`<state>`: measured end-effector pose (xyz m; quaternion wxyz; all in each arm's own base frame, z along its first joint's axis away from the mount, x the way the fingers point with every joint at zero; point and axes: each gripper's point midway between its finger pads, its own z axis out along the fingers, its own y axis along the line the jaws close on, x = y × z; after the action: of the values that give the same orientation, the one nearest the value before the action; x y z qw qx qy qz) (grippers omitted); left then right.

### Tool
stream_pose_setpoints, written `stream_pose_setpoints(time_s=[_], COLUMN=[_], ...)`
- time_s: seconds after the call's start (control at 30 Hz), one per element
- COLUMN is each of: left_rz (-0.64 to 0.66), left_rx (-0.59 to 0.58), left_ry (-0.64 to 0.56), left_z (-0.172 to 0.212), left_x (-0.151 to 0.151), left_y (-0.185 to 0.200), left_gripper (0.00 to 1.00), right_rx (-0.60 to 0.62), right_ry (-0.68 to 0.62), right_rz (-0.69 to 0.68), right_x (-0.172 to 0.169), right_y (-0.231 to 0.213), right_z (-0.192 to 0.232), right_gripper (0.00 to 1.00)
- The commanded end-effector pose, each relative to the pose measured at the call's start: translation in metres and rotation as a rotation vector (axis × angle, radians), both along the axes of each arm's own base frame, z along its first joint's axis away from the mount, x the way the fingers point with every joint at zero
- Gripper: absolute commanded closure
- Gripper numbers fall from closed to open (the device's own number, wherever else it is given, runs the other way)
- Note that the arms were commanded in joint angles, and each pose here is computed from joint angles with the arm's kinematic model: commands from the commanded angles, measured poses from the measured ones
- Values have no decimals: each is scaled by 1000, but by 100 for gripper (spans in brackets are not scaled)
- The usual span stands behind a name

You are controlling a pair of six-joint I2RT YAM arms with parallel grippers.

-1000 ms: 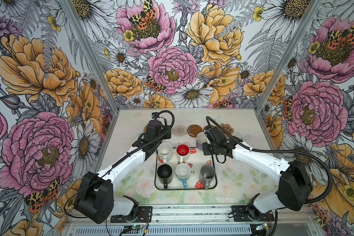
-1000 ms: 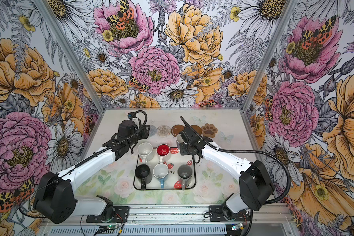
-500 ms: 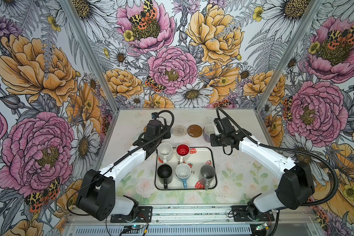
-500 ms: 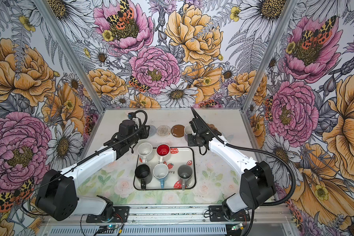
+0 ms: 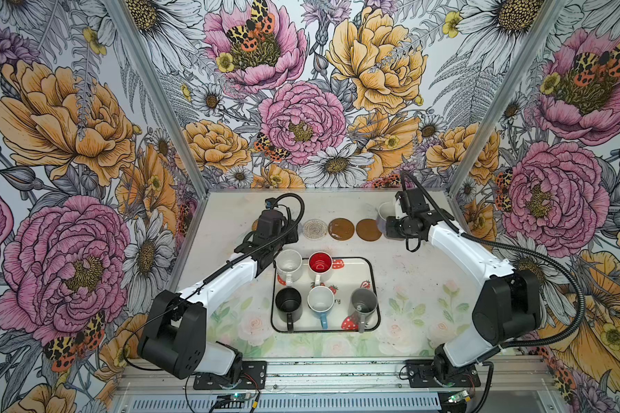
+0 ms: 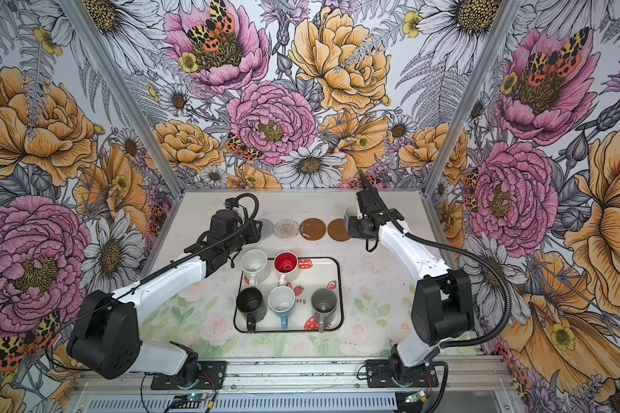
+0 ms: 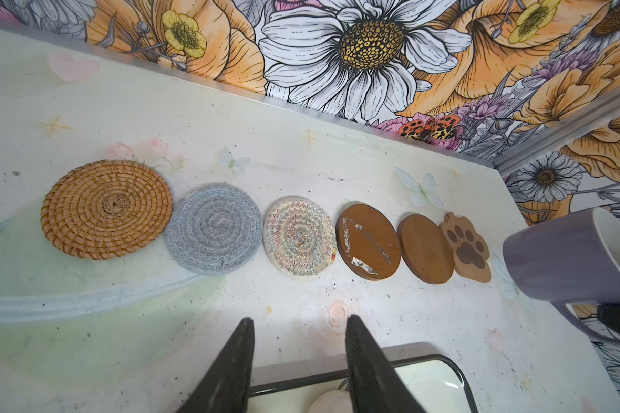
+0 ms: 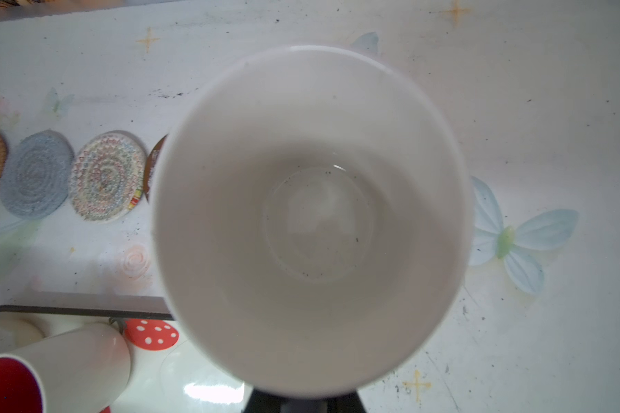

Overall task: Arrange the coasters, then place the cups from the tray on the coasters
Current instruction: 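Lift the lavender mug with the right gripper toward the paw-print coaster, then lower the lavender mug onto the paw-print coaster with the right gripper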

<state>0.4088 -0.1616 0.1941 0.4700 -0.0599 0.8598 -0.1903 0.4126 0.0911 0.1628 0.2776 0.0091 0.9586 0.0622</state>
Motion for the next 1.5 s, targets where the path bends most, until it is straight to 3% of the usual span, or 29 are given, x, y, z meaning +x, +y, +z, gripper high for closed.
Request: stream_pose_setpoints(time_s=[0.0,0.57,1.47], left_rz=[-1,17,13], left_rx=[-27,-35,-40], left_ry=[-26,-23,-14], left_z=[8,4,0], left_x=[5,9,13], left_y=[0,4,-1], left_gripper=[56,57,58], right_rx=[-33,25,15], right_ry=[-111,-68,-39], right_rz=[-16,-72,-58], right_x=[36,95,114], right_y=[-16,-59,-56], right_z=[24,-17,-49], right_gripper=[100,100,100])
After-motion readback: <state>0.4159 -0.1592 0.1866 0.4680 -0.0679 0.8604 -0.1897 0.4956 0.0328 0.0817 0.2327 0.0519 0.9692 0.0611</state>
